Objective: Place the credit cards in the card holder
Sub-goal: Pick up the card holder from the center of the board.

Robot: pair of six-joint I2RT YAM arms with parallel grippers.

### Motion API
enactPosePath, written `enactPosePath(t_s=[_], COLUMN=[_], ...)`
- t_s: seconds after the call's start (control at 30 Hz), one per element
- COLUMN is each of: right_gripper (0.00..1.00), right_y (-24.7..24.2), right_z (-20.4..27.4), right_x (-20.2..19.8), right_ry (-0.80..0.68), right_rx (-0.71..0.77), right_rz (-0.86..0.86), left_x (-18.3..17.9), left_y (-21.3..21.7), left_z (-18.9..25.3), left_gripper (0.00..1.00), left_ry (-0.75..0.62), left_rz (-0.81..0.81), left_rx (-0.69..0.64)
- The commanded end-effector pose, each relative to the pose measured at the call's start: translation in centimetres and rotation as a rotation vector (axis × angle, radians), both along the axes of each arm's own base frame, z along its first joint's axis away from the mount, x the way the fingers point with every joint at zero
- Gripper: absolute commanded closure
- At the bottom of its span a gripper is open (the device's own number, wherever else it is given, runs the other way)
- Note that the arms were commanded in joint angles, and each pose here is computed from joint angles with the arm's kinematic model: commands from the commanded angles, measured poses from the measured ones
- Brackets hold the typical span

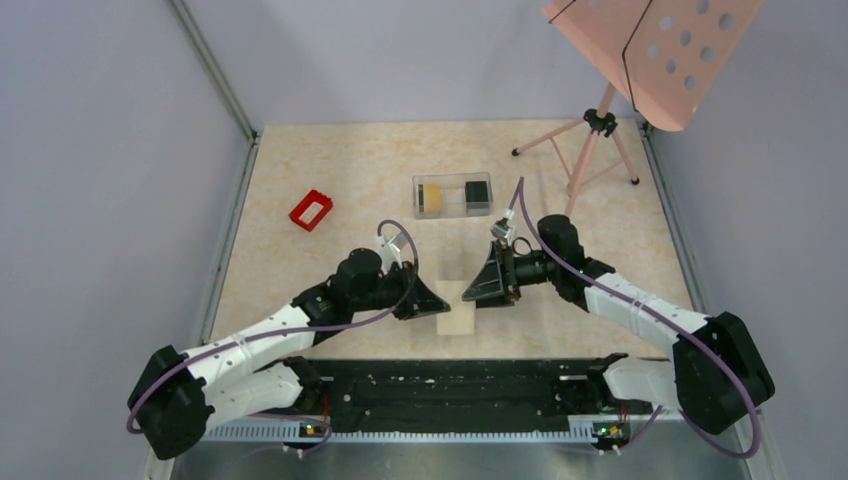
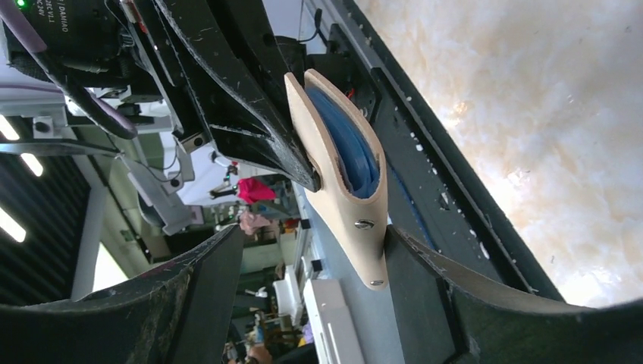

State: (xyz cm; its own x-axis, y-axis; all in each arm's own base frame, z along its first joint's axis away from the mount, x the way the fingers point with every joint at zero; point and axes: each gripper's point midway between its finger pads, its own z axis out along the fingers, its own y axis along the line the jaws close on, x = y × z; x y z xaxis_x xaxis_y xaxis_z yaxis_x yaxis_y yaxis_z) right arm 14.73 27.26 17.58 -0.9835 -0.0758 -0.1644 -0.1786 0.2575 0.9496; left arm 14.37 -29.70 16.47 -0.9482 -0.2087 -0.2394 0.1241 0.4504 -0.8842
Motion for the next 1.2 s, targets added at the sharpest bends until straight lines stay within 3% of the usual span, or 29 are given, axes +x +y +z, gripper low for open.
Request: enactPosePath(t_s=[0.0,0.17,0.27,0.33,0.37,0.47,0.53,0.6,0.77,0.87,1.03,1.17], right_gripper=[0.34,0.51,0.75,0.91,0.98,1.00,1.00,1.00,1.00,0.99,0.85,0.59], right_y=[0.8,1.2,1.7,1.9,1.9,2.0,2.0,1.9,1.9,2.0,2.4,2.6], right_z=[2.6,2.7,3.2,3.3,3.4,3.8,4.3,4.9,5.7,5.8,5.9,6.0], right_x=[-0.9,-1.2,-1.6,-1.7,-1.7,-1.6,-1.6,-1.7,-1.8,-1.7,-1.0,-0.1], right_ry=[-0.039,-0.043,-0.051,-0.058,-0.062,-0.088,-0.107,-0.129,-0.156,-0.156,-0.154,-0.165], right_rx=[0.104,0.117,0.139,0.145,0.147,0.155,0.164,0.176,0.192,0.194,0.194,0.152], right_rz=[0.066,0.083,0.107,0.119,0.120,0.128,0.134,0.141,0.150,0.146,0.128,0.094], left_x=[-0.5,-0.6,-0.6,-0.6,-0.6,-0.4,-0.3,-0.3,-1.2,-1.9,-2.2,-1.8], left_y=[-0.3,-0.6,-0.5,-0.4,-0.3,0.2,0.6,0.7,0.1,-0.2,-0.5,-0.3], left_z=[1.4,2.3,2.3,2.2,2.2,2.0,1.8,1.9,3.0,4.2,6.0,5.9], left_gripper=[1.00,1.00,0.95,0.83,0.70,0.28,0.18,0.15,0.19,0.28,0.58,0.96], left_ry=[-0.039,-0.051,-0.053,-0.052,-0.055,-0.057,-0.064,-0.075,-0.090,-0.113,-0.157,-0.182], left_rz=[-0.029,-0.044,-0.038,-0.031,-0.027,0.007,0.028,0.039,-0.006,-0.047,-0.086,-0.078], left_rx=[-0.065,-0.097,-0.097,-0.098,-0.098,-0.082,-0.082,-0.101,-0.236,-0.333,-0.379,-0.283])
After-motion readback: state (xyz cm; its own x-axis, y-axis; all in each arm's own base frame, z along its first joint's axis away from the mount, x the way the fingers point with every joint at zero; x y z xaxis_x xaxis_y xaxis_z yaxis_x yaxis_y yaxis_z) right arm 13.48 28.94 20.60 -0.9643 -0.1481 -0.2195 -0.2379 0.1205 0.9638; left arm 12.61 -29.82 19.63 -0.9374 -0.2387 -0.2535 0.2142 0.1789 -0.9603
